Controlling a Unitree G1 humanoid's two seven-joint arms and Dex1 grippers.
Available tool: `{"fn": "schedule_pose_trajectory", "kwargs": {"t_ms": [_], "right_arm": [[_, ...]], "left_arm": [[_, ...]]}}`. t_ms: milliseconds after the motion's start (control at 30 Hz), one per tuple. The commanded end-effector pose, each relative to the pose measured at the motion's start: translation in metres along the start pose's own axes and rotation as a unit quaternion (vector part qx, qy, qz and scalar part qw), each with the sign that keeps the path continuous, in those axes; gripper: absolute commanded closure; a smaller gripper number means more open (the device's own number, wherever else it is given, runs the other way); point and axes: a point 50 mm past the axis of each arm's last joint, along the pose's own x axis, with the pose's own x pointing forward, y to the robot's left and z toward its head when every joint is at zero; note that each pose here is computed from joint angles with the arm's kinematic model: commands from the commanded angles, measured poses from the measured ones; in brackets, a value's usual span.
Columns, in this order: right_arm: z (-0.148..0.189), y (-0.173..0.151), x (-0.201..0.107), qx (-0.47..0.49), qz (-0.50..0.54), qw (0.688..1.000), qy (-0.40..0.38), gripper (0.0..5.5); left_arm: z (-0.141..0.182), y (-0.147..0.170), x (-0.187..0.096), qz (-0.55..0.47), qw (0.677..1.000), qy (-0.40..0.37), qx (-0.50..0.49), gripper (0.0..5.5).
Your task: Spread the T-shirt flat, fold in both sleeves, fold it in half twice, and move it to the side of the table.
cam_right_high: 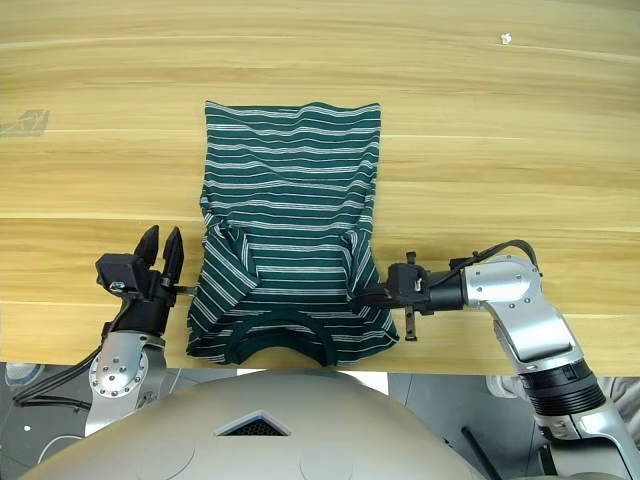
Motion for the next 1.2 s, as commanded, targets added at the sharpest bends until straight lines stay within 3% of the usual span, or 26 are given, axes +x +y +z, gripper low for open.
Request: {"fn": "schedule_pose_trajectory", "kwargs": {"t_ms": [33,567,900,1000,1100,1200], "right_arm": [[0.004,-0.003,0.003,-0.017,-0.008,1.0,-0.006,5.48],[0.008,-0.003,0.011,-0.011,0.007,1.0,-0.026,5.48],[0.016,0.012,0.006,0.023,0.071,0.995,-0.065,3.65],[0.021,0.004,0.003,0.005,0.031,0.996,-0.086,3.61],[0.03,-0.018,-0.019,-0.063,-0.133,0.982,-0.119,3.61],[0.038,-0.034,-0.063,-0.296,-0.317,0.898,-0.068,3.61]], "left_arm": [[-0.001,-0.001,0.0,-0.002,1.0,0.006,0.003,4.08],[-0.004,-0.002,0.004,-0.007,1.0,0.006,0.005,4.08],[-0.005,-0.004,0.005,-0.007,1.0,0.005,0.006,4.08],[0.001,0.0,0.008,-0.01,1.0,-0.009,0.024,4.08],[0.027,0.026,0.004,-0.029,0.982,-0.067,0.173,4.08],[0.043,0.07,-0.019,-0.08,0.897,-0.079,0.427,4.08]]}}
